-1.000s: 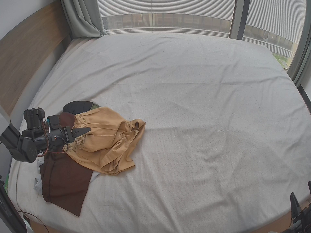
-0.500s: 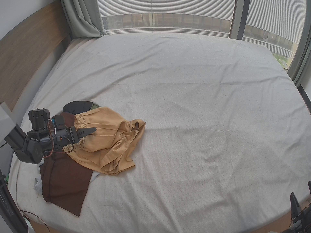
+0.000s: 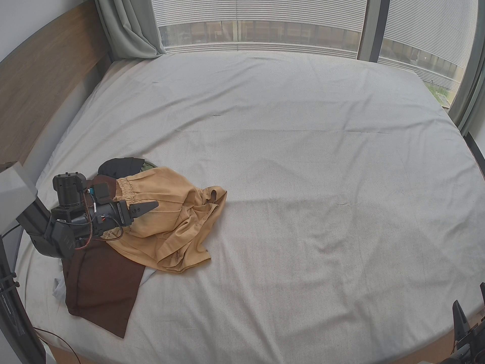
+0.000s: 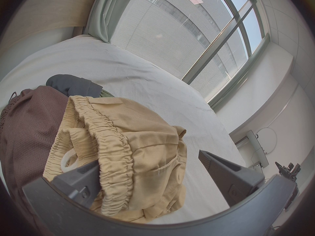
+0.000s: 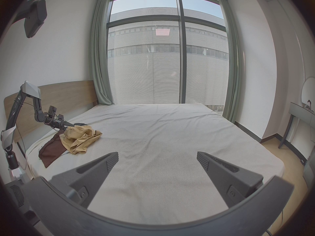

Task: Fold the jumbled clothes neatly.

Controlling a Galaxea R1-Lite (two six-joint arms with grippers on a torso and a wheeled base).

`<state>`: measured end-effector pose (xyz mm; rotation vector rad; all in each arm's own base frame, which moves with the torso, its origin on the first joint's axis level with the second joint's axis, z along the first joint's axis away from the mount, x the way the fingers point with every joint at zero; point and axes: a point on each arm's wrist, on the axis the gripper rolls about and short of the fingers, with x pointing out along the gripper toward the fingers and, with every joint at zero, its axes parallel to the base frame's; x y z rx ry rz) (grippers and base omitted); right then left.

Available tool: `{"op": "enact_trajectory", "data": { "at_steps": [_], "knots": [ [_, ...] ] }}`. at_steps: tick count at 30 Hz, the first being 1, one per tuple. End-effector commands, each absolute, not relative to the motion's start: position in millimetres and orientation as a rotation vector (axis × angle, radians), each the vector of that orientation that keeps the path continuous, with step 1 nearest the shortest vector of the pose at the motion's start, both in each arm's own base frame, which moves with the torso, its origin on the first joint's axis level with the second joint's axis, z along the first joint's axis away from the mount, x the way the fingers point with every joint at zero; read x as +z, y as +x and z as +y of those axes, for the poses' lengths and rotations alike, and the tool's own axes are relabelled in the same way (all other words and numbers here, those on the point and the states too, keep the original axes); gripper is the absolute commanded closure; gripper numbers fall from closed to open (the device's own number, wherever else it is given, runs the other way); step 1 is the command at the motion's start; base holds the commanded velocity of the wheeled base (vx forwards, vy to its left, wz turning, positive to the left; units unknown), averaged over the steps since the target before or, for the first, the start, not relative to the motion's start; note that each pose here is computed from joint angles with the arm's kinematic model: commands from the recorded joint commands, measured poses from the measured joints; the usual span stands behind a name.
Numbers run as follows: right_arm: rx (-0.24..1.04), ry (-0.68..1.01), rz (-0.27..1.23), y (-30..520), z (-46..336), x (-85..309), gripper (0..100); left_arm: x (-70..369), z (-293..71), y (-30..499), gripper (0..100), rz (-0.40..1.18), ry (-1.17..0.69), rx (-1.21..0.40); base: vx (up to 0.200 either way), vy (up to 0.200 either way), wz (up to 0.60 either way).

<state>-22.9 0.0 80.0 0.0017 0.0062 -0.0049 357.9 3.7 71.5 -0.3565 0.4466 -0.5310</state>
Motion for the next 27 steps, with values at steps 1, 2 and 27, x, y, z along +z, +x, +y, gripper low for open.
{"op": "enact_trajectory", "data": {
  "at_steps": [1, 2, 27],
  "knots": [
    [-0.005, 0.002, 0.009, -23, 0, 76, 0, 68, 4, 359, 0, 0.455, -0.36, -0.53, 0.0, 0.0, 0.0],
    [-0.005, 0.002, 0.009, -23, 0, 76, 0, 68, 4, 359, 100, 0.455, -0.36, -0.53, 0.0, 0.0, 0.0],
    [-0.006, 0.005, 0.011, -23, 0, 75, 0, 110, -26, 321, 100, 0.396, -0.425, -0.626, 0.0, 0.0, 0.0]
  ]
}}
